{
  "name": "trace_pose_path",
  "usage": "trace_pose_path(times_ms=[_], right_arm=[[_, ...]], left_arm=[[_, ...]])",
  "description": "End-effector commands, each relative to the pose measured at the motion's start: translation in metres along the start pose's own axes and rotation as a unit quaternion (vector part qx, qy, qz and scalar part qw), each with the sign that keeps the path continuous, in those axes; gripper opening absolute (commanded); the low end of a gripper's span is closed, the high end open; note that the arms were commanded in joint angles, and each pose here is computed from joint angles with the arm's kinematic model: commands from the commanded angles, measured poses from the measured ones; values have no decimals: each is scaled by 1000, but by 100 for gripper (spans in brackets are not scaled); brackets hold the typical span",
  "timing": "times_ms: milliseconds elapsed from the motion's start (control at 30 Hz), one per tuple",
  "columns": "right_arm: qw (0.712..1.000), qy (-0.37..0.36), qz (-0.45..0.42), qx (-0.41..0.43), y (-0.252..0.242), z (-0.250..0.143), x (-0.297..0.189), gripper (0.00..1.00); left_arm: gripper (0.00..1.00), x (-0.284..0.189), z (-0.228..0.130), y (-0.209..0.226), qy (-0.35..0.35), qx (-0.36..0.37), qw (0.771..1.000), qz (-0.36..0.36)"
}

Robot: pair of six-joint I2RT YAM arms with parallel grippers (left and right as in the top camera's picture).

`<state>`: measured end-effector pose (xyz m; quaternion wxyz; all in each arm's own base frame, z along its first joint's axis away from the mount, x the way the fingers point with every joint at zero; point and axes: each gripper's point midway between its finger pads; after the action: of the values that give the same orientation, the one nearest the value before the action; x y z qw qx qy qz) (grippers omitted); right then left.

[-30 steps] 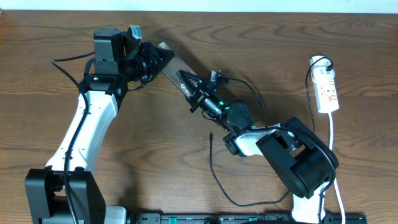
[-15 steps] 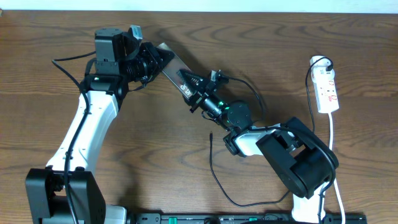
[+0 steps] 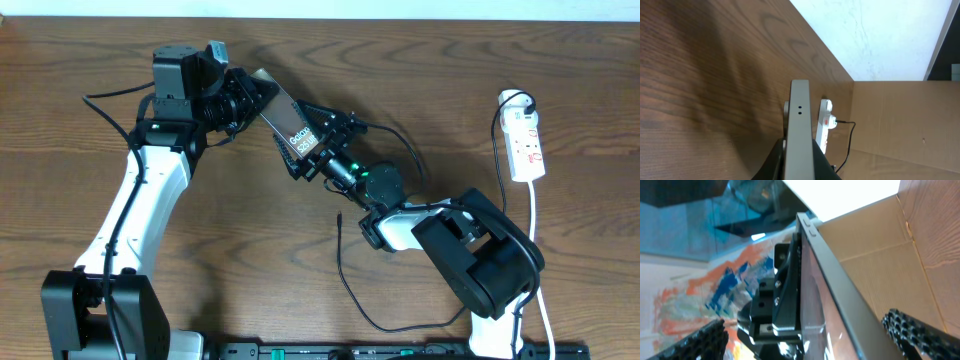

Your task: Plug charger to phone and switch on socket

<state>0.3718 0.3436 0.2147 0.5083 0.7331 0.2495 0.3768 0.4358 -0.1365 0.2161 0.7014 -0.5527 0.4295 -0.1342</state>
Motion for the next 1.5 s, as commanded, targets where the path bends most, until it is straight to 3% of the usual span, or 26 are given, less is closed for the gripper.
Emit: trace_pose_path(times_ms=[0,500,700,867,1167,1300,1467], right_arm=[[1000,9,20,-8,9,-7,3,99],[1000,11,18,-8,8,-7,2,99],[1000,20,3,-9,2,-6,1,99],[999,23,-39,-13,-18,-4,0,99],[976,55,-44,-206,-20,3,-5,99],[960,90,-46,-262,-20,10,-12,88],[941,130,-53,-307,-16,27,-26,98]], left_arm=[[8,0,0,-4,1,13,1000,-6],[7,-25,29,4,-14,0,1000,-20],[7,-56,53,8,-10,-15,998,-53],[8,-82,50,0,39,18,993,-111],[8,-127,19,-20,134,159,949,-238],[8,-131,24,-17,121,175,948,-239],[8,-132,25,-17,111,207,941,-243]])
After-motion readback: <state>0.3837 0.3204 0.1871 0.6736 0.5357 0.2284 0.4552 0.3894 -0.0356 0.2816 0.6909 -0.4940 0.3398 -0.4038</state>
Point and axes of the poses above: each gripper's point midway between its finger pads, its own x axis out along the fingers, its own y axis along the line the jaws close on, z = x × y, and after that the axes turned 12 degrees about -x, right-handed
